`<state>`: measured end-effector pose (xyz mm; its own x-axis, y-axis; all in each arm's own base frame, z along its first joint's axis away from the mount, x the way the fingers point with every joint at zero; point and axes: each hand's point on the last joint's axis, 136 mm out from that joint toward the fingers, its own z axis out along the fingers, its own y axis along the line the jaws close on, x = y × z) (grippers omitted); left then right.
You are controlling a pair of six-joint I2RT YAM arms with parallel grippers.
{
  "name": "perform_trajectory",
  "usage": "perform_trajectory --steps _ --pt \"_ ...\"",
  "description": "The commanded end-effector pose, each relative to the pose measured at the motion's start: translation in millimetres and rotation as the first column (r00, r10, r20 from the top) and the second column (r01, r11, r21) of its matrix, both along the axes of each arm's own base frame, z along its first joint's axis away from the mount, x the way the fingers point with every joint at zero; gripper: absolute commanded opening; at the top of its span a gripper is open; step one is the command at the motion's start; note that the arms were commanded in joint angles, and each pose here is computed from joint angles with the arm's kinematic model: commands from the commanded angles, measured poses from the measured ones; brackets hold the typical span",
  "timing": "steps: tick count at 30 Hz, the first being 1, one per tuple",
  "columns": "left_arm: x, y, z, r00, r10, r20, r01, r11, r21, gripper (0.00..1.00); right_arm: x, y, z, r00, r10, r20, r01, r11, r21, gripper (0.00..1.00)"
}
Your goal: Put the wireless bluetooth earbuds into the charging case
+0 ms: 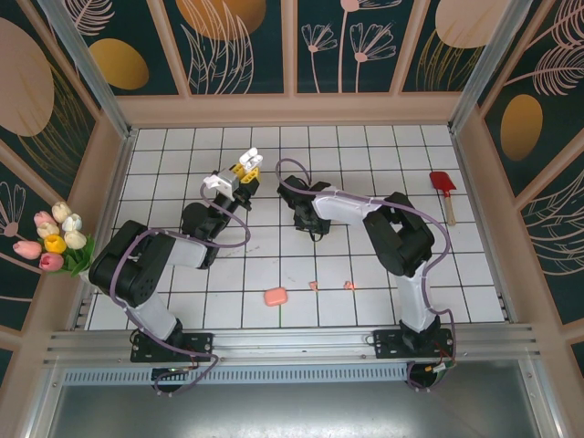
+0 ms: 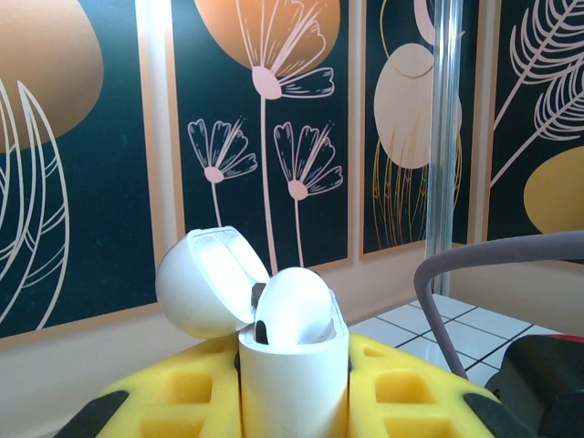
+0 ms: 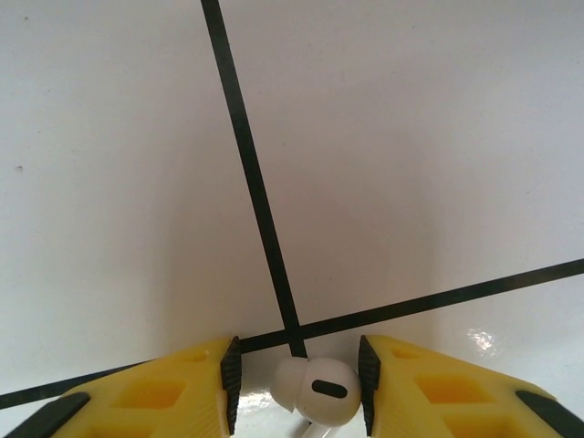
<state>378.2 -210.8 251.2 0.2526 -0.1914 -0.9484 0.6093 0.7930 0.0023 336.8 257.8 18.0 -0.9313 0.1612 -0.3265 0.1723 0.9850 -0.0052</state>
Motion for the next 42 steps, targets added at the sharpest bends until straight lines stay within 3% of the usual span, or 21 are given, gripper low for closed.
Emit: perform_trajectory --steps 1,17,23,30,35,42 --pt "-13 10 33 0.991 0.01 0.132 0.0 0.997 -0.082 0.0 -8 -8 -6 1.0 -0.006 -0.027 0.004 0.999 -0.044 0.39" --pt "-14 10 35 0.991 0.006 0.135 0.005 0.996 -0.084 0.0 -11 -10 1 0.998 0.065 -0.01 -0.066 0.997 -0.043 0.29" --pt "-14 10 36 0.991 0.004 0.136 0.007 0.997 -0.082 0.0 -6 7 10 0.962 0.27 0.039 -0.268 0.963 -0.038 0.29" --pt "-14 9 37 0.991 -0.001 0.135 0.012 0.996 -0.084 0.0 -12 21 11 0.864 0.502 0.038 -0.501 0.865 -0.034 0.28" --pt "-14 9 37 0.991 -0.004 0.133 0.015 0.997 -0.082 0.0 -15 22 9 0.838 0.545 0.032 -0.545 0.838 -0.029 0.28" --pt "-14 7 37 0.991 -0.011 0.133 0.022 0.997 -0.078 0.0 -13 18 15 0.849 0.525 0.066 -0.525 0.851 -0.024 0.28"
